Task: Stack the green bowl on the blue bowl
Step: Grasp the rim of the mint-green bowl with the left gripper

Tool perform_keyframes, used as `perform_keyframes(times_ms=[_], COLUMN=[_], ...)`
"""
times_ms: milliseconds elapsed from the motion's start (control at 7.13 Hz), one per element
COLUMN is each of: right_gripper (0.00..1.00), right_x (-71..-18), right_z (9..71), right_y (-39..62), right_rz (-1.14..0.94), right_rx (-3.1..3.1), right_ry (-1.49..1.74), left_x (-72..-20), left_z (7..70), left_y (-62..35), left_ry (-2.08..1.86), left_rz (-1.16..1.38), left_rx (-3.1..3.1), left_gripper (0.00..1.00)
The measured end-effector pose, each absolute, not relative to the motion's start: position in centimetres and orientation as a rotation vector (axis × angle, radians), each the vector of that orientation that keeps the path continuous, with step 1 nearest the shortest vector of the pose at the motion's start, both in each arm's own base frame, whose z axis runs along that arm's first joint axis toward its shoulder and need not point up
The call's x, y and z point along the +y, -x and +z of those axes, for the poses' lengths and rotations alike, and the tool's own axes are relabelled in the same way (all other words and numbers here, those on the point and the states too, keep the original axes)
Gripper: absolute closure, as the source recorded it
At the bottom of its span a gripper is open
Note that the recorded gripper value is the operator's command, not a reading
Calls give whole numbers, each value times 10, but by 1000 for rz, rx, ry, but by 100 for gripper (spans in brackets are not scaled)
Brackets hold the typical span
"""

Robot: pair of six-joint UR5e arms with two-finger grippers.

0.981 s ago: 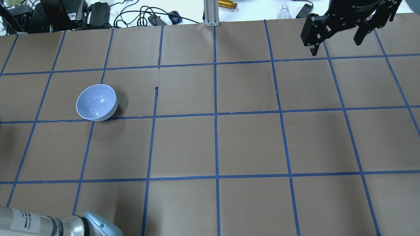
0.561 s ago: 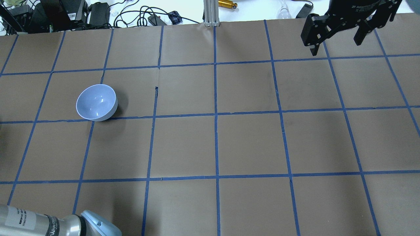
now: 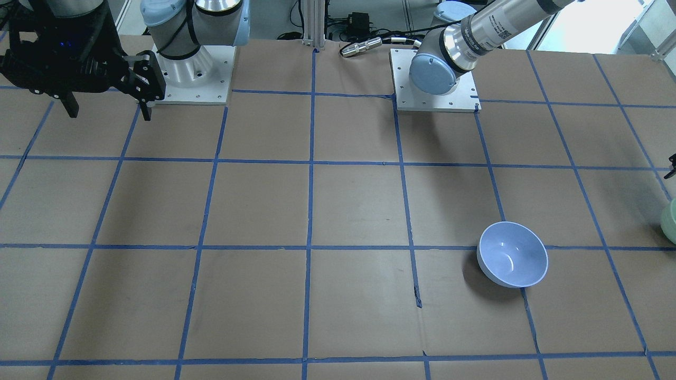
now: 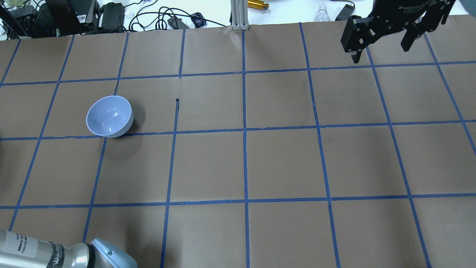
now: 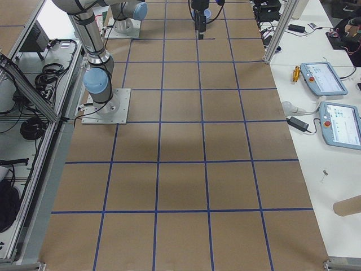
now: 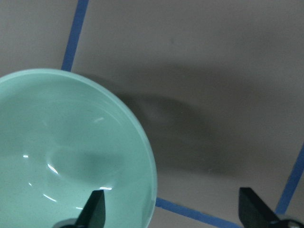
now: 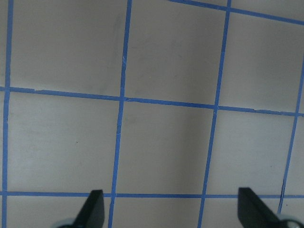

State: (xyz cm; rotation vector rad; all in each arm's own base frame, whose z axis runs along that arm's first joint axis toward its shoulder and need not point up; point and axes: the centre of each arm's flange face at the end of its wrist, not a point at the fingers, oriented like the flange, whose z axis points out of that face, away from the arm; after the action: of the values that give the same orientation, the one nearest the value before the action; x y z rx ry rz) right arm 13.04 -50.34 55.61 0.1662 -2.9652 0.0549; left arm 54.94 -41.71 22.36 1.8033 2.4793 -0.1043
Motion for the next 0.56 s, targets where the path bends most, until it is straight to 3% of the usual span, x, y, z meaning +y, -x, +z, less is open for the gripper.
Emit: perform_keyframes(times_ms=[421,561], right_gripper=[0,0], right_x=[-503,-503], right_z=[556,556], right_y=[-131,-131], right_rz=[55,55], right_rx=[-2965,-2965], right_ry=[-167,-167], left_x=[-421,-421], left_z=[205,201], left_y=[-558,-559], left_ry=[-1815,-1814], left_rz=[-112,-113], left_rx=[2492,2499], left_gripper=[1,7])
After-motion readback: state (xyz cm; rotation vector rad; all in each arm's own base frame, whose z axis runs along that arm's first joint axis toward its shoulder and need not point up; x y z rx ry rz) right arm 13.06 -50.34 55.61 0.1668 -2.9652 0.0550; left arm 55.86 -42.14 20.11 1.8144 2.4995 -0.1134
